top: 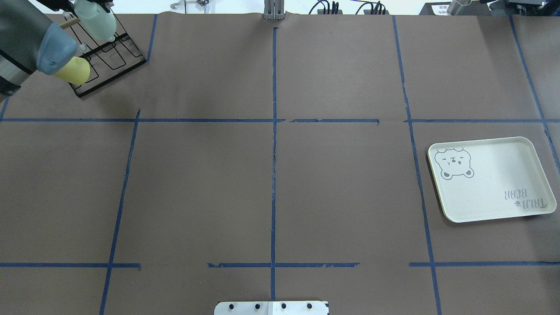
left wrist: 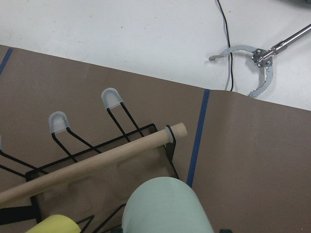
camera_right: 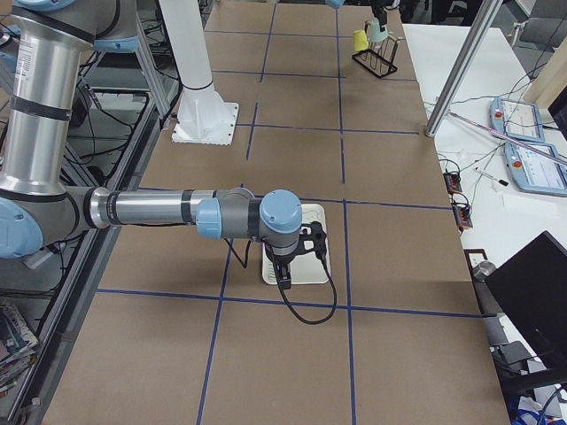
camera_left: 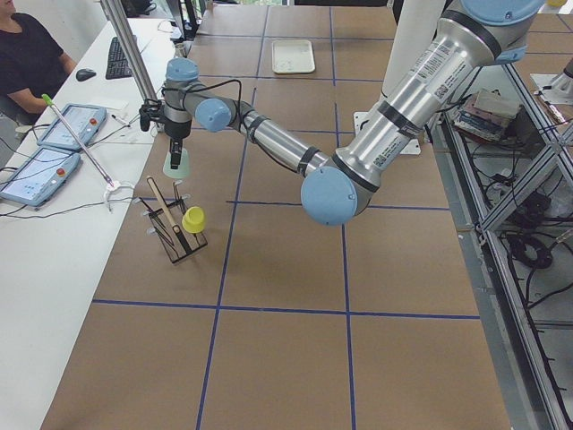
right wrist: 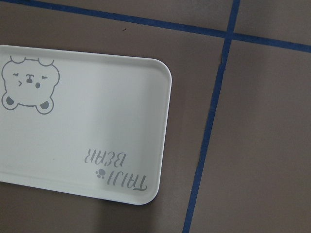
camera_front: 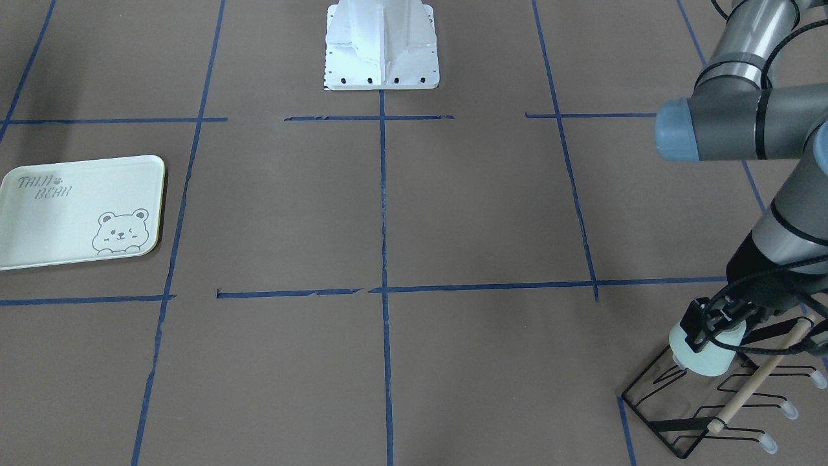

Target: Left arm grabs green cup and hands to right arm on tray

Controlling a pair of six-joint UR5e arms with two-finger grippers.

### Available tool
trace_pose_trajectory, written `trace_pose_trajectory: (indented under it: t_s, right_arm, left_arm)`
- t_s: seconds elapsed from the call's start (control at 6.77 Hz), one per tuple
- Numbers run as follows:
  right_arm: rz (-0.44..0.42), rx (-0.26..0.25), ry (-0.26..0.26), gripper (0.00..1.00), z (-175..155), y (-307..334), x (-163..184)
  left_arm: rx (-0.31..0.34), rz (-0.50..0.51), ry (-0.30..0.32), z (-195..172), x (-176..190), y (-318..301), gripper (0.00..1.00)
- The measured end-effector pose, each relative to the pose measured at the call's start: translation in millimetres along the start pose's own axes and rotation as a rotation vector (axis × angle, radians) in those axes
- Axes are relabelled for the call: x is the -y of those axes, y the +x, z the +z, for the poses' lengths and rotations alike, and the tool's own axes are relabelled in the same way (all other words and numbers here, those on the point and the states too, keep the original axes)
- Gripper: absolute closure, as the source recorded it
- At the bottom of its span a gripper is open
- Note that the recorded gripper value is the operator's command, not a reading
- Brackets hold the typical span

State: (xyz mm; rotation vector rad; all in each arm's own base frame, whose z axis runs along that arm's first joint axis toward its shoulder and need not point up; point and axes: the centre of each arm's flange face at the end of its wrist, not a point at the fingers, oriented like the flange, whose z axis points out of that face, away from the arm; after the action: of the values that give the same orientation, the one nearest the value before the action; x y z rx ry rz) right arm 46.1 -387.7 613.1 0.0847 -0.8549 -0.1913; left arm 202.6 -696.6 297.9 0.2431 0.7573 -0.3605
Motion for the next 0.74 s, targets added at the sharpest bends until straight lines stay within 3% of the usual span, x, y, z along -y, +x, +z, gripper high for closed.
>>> trace_pose_trajectory:
  t_s: [0.3, 0.74]
  right_arm:
    - [-0.049, 0.027, 0.018, 0.01, 5.5, -24.1, 19.1]
    - [-0.076, 0.1, 0.04, 0.01, 39.3, -134.8, 99.8]
  left_arm:
    - [-0.059, -0.006, -0.037, -48.1, -32.7, 20.4, 1.0]
    - [-0.201, -0.109, -0.133, -60.0, -113.5, 90.7, 1.0]
